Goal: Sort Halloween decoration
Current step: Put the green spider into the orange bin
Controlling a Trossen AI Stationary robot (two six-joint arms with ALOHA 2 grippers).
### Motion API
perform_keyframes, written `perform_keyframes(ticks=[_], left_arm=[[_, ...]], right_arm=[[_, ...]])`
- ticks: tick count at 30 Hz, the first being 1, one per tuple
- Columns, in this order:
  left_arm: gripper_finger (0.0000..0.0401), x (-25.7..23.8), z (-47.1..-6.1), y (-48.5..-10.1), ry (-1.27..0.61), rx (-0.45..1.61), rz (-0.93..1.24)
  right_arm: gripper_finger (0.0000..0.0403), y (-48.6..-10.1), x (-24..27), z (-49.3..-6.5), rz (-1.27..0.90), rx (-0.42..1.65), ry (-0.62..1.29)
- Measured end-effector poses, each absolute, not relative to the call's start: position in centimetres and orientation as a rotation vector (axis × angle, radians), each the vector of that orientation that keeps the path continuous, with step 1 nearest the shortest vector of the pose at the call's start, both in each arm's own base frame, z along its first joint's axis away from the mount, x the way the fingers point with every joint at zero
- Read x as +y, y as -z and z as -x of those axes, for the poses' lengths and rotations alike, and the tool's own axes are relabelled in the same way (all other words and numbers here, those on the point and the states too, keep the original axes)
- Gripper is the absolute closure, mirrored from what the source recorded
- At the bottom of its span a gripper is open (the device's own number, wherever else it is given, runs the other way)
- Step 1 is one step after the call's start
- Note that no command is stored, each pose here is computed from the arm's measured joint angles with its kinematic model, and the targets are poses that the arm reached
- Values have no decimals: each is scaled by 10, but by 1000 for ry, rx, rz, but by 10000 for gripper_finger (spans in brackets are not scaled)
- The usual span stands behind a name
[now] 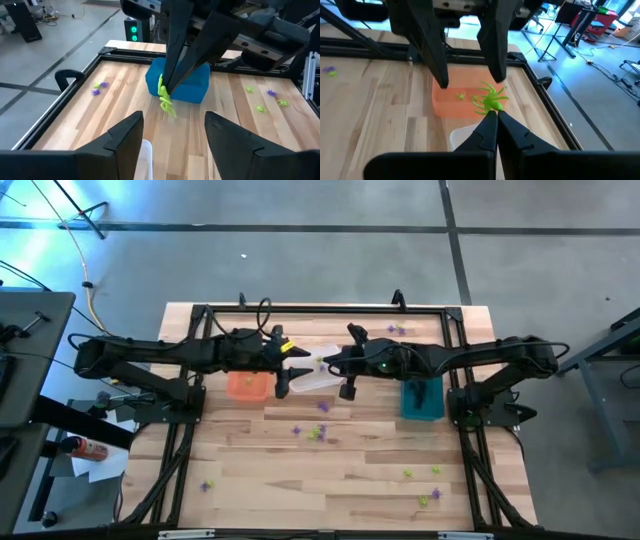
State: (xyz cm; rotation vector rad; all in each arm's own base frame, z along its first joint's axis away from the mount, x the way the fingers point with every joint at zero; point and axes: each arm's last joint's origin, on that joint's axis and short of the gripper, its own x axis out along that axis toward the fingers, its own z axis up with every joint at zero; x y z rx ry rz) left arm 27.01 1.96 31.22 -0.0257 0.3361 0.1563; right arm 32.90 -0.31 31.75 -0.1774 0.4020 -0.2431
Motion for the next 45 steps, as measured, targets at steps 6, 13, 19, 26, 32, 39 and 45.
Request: perform_keyframes(ticks=[6,13,19,26,32,39,45], left_arm=[[178,21,-271,-314,-180,315,26],[176,21,-278,-313,-156,279,32],[183,21,-285,-310,-161,269,32],[264,22,-283,-312,-181,259,18],[361,22,-283,-311,-189,261,16],[397,22,-283,-311,-209,263,13],[400,23,-282,-307,-237,304,1]], right_arm=[[403,-321,-3,-330,169,363,233],[403,-323,-2,-331,165,335,227],[403,-323,-2,-331,164,339,222],[403,-323,-2,-331,164,343,221],[403,-323,-2,-331,164,340,221],[402,-323,-2,-331,152,339,213],[384,-323,-2,-330,159,347,226]])
